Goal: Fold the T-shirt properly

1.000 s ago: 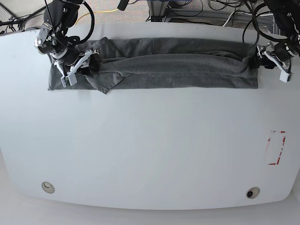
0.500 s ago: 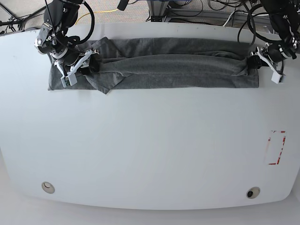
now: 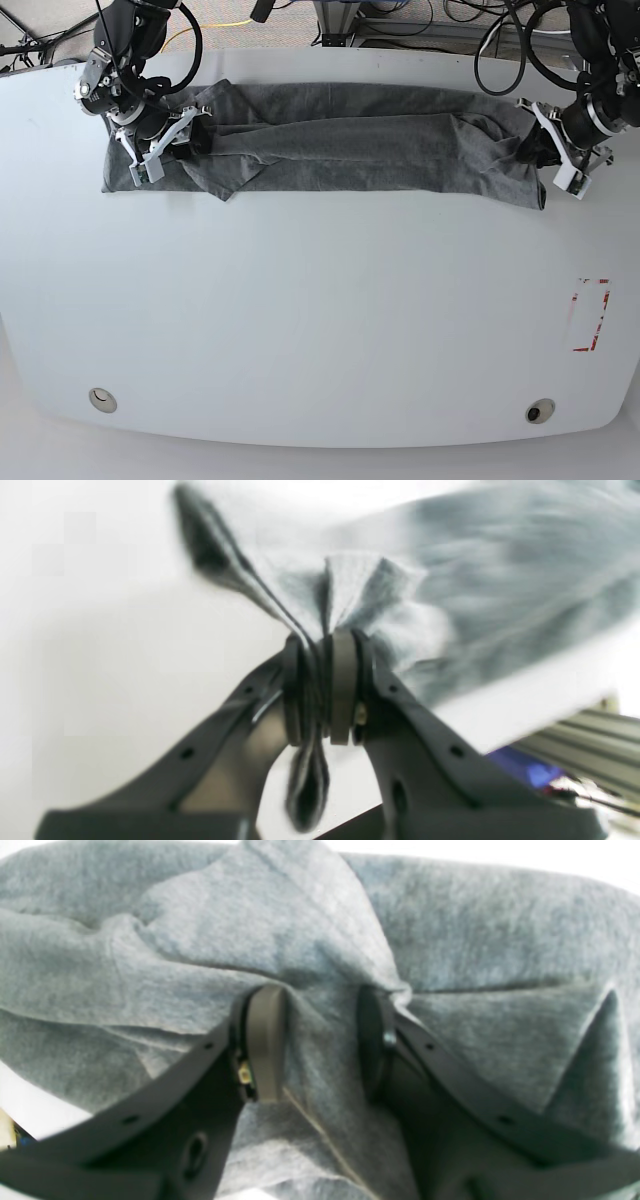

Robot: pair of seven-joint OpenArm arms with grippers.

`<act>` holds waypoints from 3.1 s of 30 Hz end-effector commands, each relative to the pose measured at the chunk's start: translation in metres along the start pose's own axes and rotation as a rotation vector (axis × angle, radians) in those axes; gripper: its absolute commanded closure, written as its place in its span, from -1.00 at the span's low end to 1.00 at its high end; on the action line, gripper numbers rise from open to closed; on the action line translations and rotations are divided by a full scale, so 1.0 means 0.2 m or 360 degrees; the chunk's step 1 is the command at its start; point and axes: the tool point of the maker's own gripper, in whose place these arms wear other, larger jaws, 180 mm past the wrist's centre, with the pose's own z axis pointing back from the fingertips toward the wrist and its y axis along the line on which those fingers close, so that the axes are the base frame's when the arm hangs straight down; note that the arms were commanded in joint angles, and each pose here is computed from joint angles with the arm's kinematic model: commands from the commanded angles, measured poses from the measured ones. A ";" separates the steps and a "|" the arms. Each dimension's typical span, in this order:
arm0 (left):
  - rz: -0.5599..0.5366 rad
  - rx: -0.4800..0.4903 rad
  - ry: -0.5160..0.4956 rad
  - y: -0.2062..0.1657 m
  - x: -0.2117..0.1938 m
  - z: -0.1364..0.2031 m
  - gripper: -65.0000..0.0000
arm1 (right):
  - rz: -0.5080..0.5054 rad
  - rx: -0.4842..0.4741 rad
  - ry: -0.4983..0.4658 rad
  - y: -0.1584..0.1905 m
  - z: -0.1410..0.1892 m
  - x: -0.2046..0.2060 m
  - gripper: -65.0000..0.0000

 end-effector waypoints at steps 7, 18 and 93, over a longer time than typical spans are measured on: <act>-0.0166 -0.0367 -0.0095 -0.38 0.16 -0.18 0.87 | 0.0006 -0.0069 0.0146 -0.05 0.01 -0.09 0.31; -0.0355 -0.0593 -0.0176 -0.73 0.38 -0.37 0.85 | 0.0010 -0.0072 0.0137 -0.05 0.01 -0.08 0.31; -0.0234 -0.0300 0.0383 -0.40 -0.08 -0.72 0.29 | -0.0037 -0.0280 -0.0319 -0.34 0.47 0.45 -1.00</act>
